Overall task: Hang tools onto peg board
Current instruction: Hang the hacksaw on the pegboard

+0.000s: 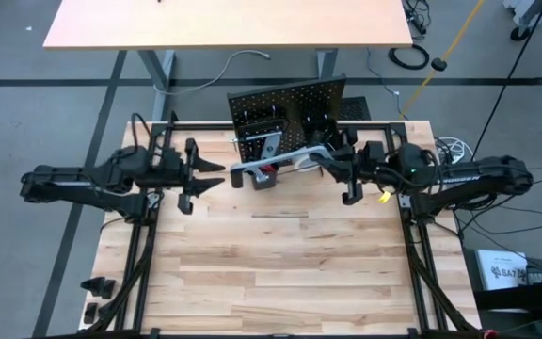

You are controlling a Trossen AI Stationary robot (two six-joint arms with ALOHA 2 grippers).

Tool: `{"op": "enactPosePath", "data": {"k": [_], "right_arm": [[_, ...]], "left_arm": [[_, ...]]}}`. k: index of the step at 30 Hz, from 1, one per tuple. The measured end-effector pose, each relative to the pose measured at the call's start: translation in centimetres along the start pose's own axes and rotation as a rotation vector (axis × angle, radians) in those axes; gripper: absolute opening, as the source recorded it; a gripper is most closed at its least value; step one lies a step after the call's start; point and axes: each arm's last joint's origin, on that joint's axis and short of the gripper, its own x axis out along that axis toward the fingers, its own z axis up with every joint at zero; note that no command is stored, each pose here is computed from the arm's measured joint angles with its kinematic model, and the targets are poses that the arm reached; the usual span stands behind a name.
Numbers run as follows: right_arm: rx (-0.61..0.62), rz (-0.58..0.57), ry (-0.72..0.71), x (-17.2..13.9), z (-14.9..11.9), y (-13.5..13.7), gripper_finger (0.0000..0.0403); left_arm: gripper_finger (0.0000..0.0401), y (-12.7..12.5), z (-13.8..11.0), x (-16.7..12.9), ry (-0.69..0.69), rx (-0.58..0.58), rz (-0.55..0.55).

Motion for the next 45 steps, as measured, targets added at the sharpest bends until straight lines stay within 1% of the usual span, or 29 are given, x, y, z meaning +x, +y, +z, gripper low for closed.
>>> {"op": "enactPosePath", "data": {"k": [2, 8, 14, 18, 30, 32, 33, 36, 42, 45], "right_arm": [[-0.003, 0.002, -0.008, 0.2, -0.2, 0.0, 0.0027], [0.0, 0.002, -0.01, 0.7, -0.9, -0.1, 0.0027], [0.002, 0.0, -0.031, 1.3, -1.7, -0.1, 0.0027], [0.003, 0.001, -0.056, 1.4, -1.8, -0.1, 0.0027], [-0.015, -0.023, -0.062, 1.4, -1.8, -0.2, 0.0027], [-0.015, -0.024, -0.063, 1.4, -1.8, -0.2, 0.0027], [-0.015, -0.024, -0.063, 1.4, -1.8, -0.2, 0.0027], [-0.015, -0.024, -0.066, 1.5, -1.8, -0.2, 0.0027], [-0.015, -0.027, -0.066, 1.5, -1.8, -0.2, 0.0032], [-0.015, -0.038, -0.043, 1.5, -2.1, -0.3, 0.0077]], "left_arm": [[0.0145, 0.0, -0.5, 0.3, 0.024, -0.004, -0.015], [0.0145, -0.1, -1.1, 1.6, 0.023, -0.052, -0.055], [0.0145, -0.1, -1.6, 2.5, 0.032, -0.053, -0.057], [0.0145, -0.1, -1.8, 2.7, 0.041, -0.054, -0.056], [0.0144, 0.0, -1.6, 2.6, 0.028, -0.051, -0.045], [0.0132, 0.0, -1.5, 2.6, 0.019, -0.045, -0.035], [0.012, 0.0, -1.4, 2.6, 0.011, -0.044, -0.033], [0.007, 0.0, -1.2, 2.6, -0.011, -0.027, -0.025], [0.0071, 0.0, -0.9, 2.6, -0.027, -0.019, -0.012], [0.0071, 0.0, -0.3, 2.5, -0.05, -0.016, -0.012]]}}
